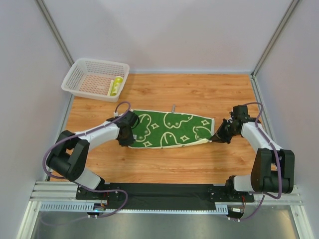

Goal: Roll the towels
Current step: Flatten the towel, then fold the towel

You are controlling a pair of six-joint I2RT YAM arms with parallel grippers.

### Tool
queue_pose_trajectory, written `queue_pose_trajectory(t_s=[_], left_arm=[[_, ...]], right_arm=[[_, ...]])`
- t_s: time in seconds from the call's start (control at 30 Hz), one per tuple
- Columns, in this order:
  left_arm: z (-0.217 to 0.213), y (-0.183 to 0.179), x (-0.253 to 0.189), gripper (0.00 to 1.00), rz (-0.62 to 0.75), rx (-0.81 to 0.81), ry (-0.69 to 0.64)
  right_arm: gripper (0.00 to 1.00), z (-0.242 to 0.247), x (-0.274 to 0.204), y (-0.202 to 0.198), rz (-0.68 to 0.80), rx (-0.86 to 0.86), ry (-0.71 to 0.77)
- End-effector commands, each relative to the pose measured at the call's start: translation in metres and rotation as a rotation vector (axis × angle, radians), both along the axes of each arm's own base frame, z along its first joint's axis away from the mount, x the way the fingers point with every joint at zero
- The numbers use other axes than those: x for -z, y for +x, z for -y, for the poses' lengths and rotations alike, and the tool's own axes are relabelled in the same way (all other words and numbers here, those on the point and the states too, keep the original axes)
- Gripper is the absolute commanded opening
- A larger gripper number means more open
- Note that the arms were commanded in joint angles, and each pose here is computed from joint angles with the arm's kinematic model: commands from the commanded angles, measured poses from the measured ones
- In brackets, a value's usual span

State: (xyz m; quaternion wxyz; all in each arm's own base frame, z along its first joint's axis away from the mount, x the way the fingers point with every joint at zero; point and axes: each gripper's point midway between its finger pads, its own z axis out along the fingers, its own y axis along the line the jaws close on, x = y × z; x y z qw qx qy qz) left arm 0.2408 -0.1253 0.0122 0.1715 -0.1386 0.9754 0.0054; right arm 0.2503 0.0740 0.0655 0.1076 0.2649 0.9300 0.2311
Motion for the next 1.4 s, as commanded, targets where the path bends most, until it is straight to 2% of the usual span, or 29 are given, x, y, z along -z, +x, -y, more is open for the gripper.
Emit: queue_pose_trajectory(t_s=[0.0, 0.13, 0.3, 0.5, 0.53, 0.57, 0.63, 0.73, 0.77, 0.87, 0.97, 1.1, 1.37], left_arm=[[0.005, -0.010, 0.022, 0.16, -0.068, 0.010, -0.022], [0.006, -0.012, 0.014, 0.10, -0.061, 0.013, -0.037], [0.011, -0.032, 0.003, 0.12, -0.087, 0.003, -0.115], [0.005, -0.061, -0.001, 0.15, -0.085, -0.023, -0.173], [0.003, -0.063, -0.002, 0.16, -0.079, -0.024, -0.176], [0.000, -0.068, 0.001, 0.21, -0.089, -0.031, -0.171], [-0.002, -0.075, 0.002, 0.34, -0.094, -0.033, -0.174], [-0.002, -0.080, 0.000, 0.56, -0.091, -0.030, -0.196], [-0.003, -0.082, -0.001, 0.73, -0.090, -0.031, -0.193], [-0.006, -0.077, -0.013, 0.83, -0.043, -0.015, -0.191], [-0.016, -0.075, -0.022, 0.83, -0.018, -0.010, -0.142], [-0.015, -0.075, -0.025, 0.83, -0.012, -0.008, -0.149], [-0.016, -0.076, -0.004, 0.77, -0.024, -0.030, -0.165]], right_arm=[[0.00, -0.002, -0.003, 0.008, 0.029, -0.013, 0.007], [0.00, 0.000, -0.001, 0.011, 0.016, -0.017, -0.003], [0.00, 0.002, 0.006, 0.012, -0.021, -0.020, -0.018], [0.00, -0.001, 0.021, -0.014, -0.073, 0.022, -0.008], [0.04, -0.003, 0.022, -0.018, -0.080, 0.022, -0.003], [0.24, -0.004, 0.024, -0.026, -0.090, 0.024, 0.003], [0.49, -0.003, 0.025, -0.036, -0.110, 0.027, -0.012], [0.59, 0.003, 0.021, -0.049, -0.110, 0.049, -0.055], [0.60, 0.003, 0.014, -0.048, -0.080, 0.063, -0.051], [0.61, 0.005, 0.001, -0.048, -0.046, 0.091, -0.063], [0.61, 0.013, -0.013, -0.043, -0.008, 0.118, -0.101], [0.61, 0.012, -0.012, -0.041, -0.006, 0.115, -0.098], [0.56, 0.005, 0.004, -0.037, -0.019, 0.076, -0.062]])
